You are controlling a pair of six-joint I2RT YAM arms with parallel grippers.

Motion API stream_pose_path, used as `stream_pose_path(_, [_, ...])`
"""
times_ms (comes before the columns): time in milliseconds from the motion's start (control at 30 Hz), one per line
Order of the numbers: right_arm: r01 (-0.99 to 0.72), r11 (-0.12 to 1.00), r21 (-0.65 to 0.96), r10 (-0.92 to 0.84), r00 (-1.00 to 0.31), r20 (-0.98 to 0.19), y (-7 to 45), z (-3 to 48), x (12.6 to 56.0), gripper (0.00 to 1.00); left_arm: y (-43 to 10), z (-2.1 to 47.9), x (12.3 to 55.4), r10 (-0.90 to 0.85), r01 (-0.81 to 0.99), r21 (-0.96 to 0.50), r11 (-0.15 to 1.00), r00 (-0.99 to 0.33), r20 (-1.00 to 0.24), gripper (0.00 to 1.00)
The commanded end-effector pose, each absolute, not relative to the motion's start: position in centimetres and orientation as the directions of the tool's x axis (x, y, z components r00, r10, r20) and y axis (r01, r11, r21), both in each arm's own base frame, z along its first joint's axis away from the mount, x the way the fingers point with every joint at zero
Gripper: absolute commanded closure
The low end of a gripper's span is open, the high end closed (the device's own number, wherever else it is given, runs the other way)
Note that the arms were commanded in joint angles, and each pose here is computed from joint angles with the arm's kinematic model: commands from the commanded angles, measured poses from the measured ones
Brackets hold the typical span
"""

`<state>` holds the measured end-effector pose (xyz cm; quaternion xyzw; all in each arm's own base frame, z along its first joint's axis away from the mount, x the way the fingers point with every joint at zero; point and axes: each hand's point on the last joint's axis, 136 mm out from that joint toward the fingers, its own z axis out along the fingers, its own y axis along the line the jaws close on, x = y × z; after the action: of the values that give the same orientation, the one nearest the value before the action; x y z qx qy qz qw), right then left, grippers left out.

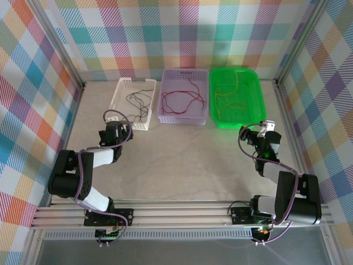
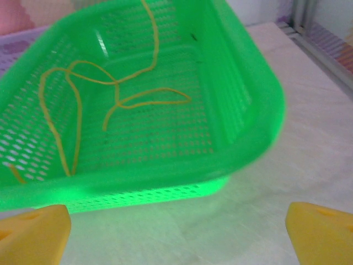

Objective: Untangle the cables

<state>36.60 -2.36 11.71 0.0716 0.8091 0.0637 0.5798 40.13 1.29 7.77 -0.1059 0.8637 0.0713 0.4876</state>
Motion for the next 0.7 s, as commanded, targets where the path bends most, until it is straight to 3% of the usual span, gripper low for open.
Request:
stream_pose_path(0, [-0.077,0.972,0.223,0.195,-0.269,-0.943,-0.6,11.7,37.5,0.0,0.2,8.5,40.9,-0.083,-0.161,-0.007,0.987,-0.472,-0.878,0.0])
stream_pose_path(167, [-0.122,0.978,0.172,0.133,-0.275,-0.952,0.8,10.3,37.9,0.0,0.3,8.5,40.7,-0.07,-0.176,0.015,0.984,-0.466,-0.882,0.0])
stream_pose_path(200, [-0.101,0.981,0.168,0.141,-0.234,-0.962,0.5,10.4,37.7,0.0,0.4,8.7,40.5,-0.073,-0.184,0.012,0.983,-0.448,-0.891,0.0])
stream_pose_path(267, [-0.075,0.983,0.168,0.14,-0.287,-0.948,0.3,10.0,37.9,0.0,-0.3,8.7,39.8,-0.069,-0.147,-0.01,0.989,-0.404,-0.912,0.0])
stream_pose_path(300, [-0.091,0.982,0.168,0.137,-0.282,-0.95,0.6,10.0,38.3,0.0,-0.7,8.8,39.5,-0.045,-0.111,-0.01,0.994,-0.317,-0.947,0.0])
stream_pose_path(367, [-0.109,0.98,0.169,0.125,-0.324,-0.938,0.9,9.7,38.6,0.0,-0.6,8.2,39.4,-0.052,-0.13,-0.001,0.992,-0.388,-0.92,0.0])
stream_pose_path(667, [-0.239,0.967,0.09,0.01,-0.32,-0.948,4.0,9.6,38.4,0.0,-0.3,8.2,39.4,-0.061,-0.148,-0.005,0.989,-0.378,-0.924,0.0])
